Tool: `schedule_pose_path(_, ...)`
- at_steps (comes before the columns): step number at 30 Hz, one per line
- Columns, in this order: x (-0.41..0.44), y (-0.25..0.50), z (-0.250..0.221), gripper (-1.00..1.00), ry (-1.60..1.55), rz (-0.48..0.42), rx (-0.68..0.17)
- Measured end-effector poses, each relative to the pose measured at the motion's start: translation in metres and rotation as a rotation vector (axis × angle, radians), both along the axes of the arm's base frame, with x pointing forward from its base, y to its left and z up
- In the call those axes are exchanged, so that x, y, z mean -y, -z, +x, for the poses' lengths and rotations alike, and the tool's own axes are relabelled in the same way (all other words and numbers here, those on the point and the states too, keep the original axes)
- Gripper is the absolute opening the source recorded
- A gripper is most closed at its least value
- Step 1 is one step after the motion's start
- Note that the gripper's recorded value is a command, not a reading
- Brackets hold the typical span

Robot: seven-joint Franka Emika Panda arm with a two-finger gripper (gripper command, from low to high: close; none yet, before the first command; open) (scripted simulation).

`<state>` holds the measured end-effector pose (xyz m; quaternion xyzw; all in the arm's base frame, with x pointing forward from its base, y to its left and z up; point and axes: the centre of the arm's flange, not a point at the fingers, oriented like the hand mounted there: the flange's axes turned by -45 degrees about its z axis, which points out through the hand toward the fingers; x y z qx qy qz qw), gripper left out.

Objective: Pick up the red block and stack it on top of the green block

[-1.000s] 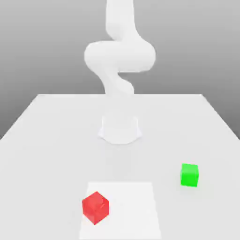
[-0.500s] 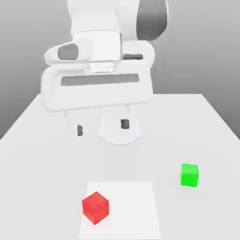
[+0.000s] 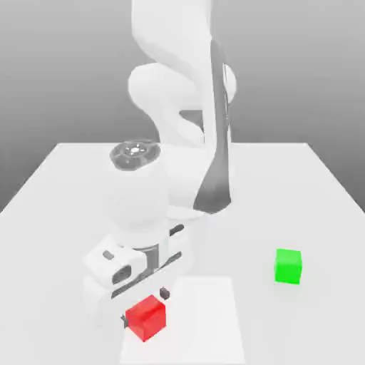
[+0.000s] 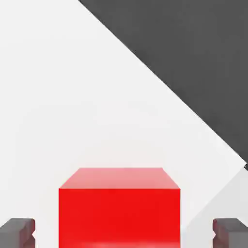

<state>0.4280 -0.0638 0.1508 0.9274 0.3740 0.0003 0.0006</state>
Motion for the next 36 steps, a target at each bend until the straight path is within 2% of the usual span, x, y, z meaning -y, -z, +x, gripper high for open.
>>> schedule_pose_path(5, 0.0, 0.002, 0.0, -1.0, 0.0, 0.001, -0.002)
schedule_pose_path(10, 0.0, -0.047, 0.0, -1.0, 0.0, 0.001, -0.002)
schedule_pose_path(14, -0.074, -0.066, -0.01, -1.0, -0.18, 0.012, -0.005)
schedule_pose_path(19, -0.177, -0.079, -0.049, -1.0, -0.461, 0.018, -0.009)
schedule_pose_path(27, -0.279, -0.092, -0.139, -1.0, -0.84, 0.003, -0.004)
schedule_pose_path(33, -0.287, -0.043, -0.147, -1.0, -0.876, 0.0, -0.003)
schedule_pose_path(34, -0.287, -0.035, -0.148, 1.0, -0.876, 0.0, -0.003)
schedule_pose_path(36, -0.286, -0.035, -0.148, 1.0, -0.876, 0.0, -0.003)
